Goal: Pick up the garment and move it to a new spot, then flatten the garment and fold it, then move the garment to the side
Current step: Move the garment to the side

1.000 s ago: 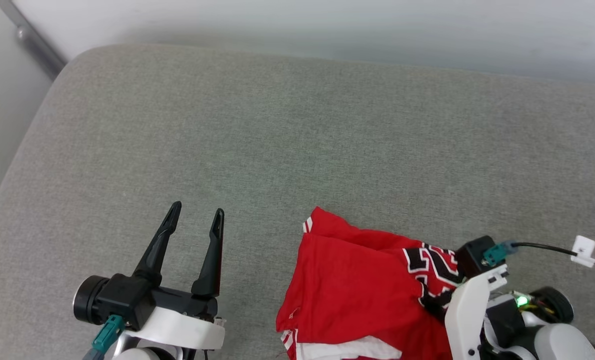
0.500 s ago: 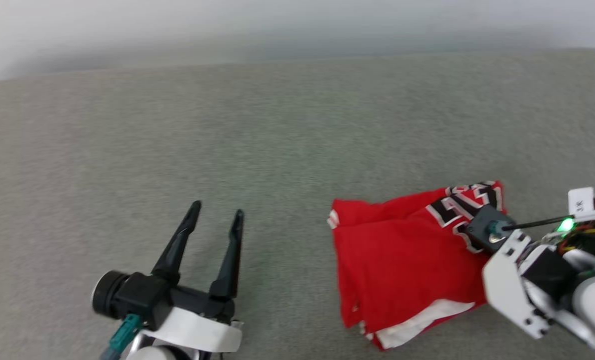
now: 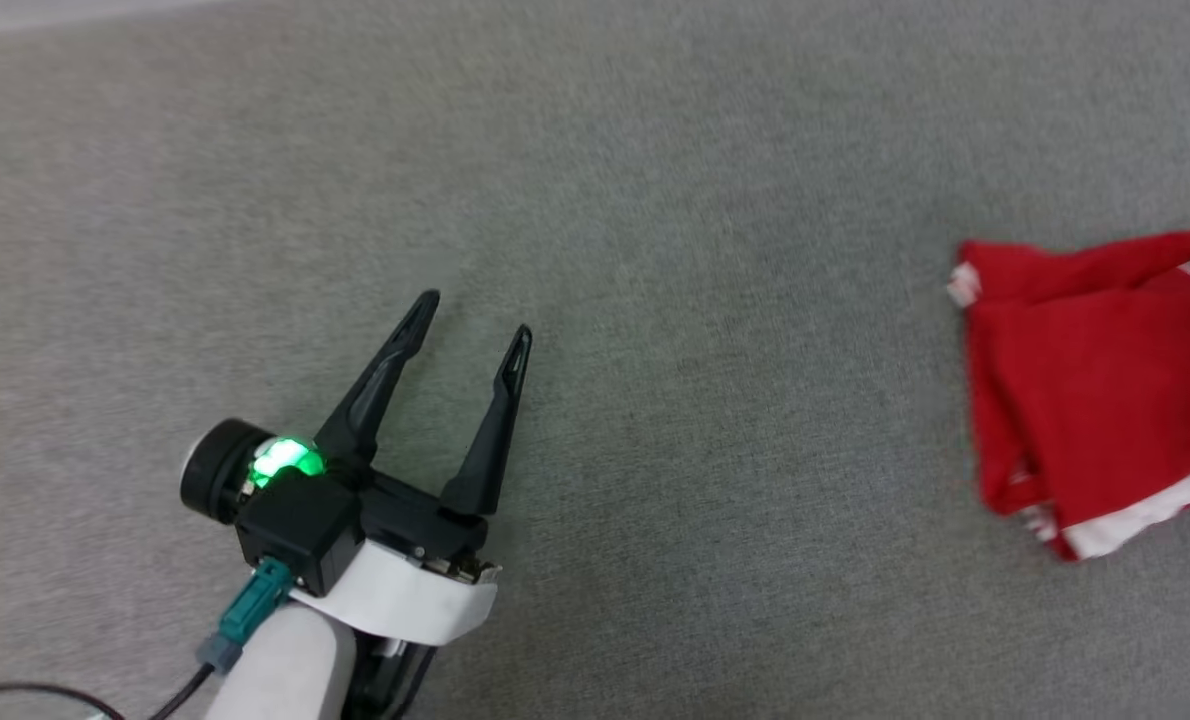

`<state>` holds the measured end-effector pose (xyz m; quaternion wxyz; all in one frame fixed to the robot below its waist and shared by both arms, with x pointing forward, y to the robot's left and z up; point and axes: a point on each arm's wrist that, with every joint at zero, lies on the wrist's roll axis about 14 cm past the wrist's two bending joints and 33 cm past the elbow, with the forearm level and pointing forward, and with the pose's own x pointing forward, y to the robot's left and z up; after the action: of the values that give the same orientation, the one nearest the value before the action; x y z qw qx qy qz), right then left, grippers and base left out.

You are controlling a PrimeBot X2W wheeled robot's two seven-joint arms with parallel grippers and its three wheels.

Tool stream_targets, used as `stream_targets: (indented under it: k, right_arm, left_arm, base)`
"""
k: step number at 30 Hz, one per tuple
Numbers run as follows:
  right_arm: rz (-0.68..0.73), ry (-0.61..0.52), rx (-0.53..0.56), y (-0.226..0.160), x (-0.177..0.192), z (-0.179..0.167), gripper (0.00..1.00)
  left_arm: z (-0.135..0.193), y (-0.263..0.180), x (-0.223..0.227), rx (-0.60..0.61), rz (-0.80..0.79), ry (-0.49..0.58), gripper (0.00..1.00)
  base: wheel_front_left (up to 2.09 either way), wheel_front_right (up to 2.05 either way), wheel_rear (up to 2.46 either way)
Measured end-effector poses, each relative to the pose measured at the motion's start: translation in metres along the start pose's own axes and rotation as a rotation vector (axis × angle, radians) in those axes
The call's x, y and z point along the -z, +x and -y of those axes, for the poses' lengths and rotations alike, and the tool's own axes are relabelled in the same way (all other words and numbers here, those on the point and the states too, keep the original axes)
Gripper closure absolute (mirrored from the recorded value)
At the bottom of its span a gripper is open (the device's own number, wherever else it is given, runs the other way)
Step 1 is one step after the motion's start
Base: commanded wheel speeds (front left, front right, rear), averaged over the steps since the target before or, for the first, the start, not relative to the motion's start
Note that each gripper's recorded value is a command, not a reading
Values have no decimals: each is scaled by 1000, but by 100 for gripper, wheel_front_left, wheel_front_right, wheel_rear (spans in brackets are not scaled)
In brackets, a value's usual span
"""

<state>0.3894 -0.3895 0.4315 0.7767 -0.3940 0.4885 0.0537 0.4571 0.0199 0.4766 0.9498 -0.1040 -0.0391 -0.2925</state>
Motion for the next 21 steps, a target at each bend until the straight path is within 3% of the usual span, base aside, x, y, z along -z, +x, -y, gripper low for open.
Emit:
stream_targets:
  k: [9, 14, 20, 21]
  right_arm:
    - [-132, 169, 167, 29, 63, 65, 100]
    - [-163, 266, 212, 44, 81, 73, 100]
    - [-157, 300, 244, 52, 85, 76, 100]
    - [-152, 304, 249, 51, 85, 76, 50]
  left_arm:
    - [-17, 20, 33, 42, -27, 3, 0]
    - [-26, 20, 43, 36, -41, 3, 0]
    - [-36, 16, 38, -1, -32, 15, 0]
    - [-35, 16, 36, -5, -30, 12, 0]
  base:
    - [0, 0, 0]
    - [0, 0, 0]
    - [0, 0, 0]
    - [0, 0, 0]
